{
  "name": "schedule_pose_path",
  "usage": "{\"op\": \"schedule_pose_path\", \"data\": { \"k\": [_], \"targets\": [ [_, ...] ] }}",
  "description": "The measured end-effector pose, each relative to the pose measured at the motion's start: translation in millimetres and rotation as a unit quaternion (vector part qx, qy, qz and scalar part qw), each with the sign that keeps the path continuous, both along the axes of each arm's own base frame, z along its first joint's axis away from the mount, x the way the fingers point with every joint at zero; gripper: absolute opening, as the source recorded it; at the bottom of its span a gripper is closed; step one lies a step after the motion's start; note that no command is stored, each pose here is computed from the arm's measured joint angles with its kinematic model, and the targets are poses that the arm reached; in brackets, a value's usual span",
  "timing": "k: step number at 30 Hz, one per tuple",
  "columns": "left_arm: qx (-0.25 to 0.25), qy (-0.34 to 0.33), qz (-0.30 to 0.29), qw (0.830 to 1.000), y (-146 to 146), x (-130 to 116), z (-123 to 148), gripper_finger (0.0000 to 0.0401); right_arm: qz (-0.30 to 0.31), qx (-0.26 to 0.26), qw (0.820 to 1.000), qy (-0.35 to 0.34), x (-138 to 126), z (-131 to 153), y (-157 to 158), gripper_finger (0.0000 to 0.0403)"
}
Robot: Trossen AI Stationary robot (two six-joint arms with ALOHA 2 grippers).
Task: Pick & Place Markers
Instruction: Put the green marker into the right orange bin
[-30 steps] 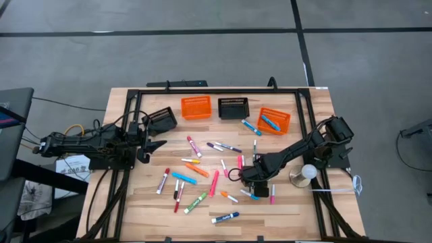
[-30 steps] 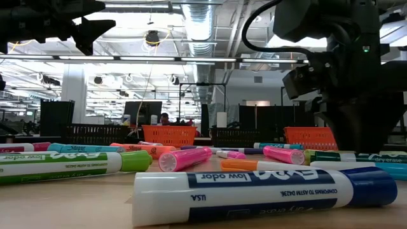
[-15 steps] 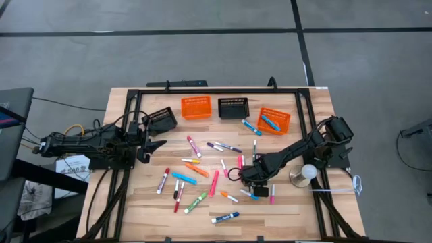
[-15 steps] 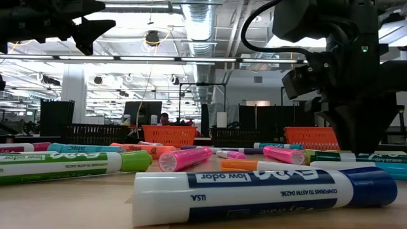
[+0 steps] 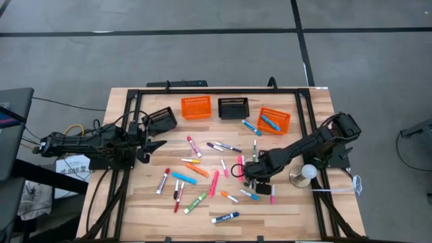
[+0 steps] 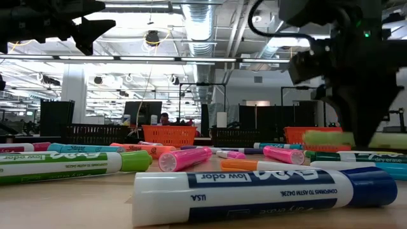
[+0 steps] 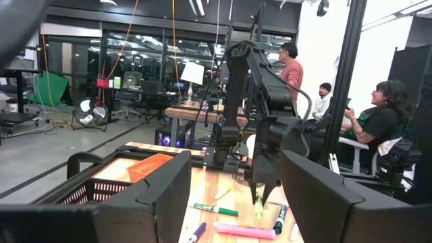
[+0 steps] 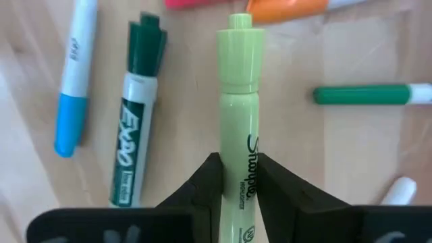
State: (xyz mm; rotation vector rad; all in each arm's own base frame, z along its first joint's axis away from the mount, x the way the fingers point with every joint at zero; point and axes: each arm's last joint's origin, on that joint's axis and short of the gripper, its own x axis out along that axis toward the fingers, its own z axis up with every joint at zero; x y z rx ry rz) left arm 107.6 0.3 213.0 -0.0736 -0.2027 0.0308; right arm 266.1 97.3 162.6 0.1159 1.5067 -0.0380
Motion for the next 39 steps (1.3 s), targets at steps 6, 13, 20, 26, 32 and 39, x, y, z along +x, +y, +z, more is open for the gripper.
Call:
{"op": "schedule_pose_path", "data": {
  "k": [6,13,20,26,32,39],
  "targets": [
    [0.0,0.0,0.0,1.0,0,0,0,0.0222,-0.01,0.013,0.999,-0.04,-2,22,-10,0.0064],
    [0.0,-0.001,0.0,1.0,0,0,0,0.0222,0.012,0.084,0.99,-0.114,-3,54,-29,0.0063],
    [0.0,-0.003,0.0,1.0,0,0,1,0.0222,0.045,0.264,0.935,-0.232,5,91,-57,0.0063],
    [0.0,-0.004,0.0,1.0,0,0,1,0.0222,0.084,0.394,0.861,-0.311,10,116,-82,0.0063],
    [0.0,-0.007,0.0,1.0,0,0,1,0.0222,0.096,0.44,0.827,-0.336,13,124,-97,0.0063],
    [0.0,-0.011,0.0,1.0,0,0,2,0.0222,0.048,0.4,0.855,-0.328,11,118,-104,0.0063]
  ]
}}
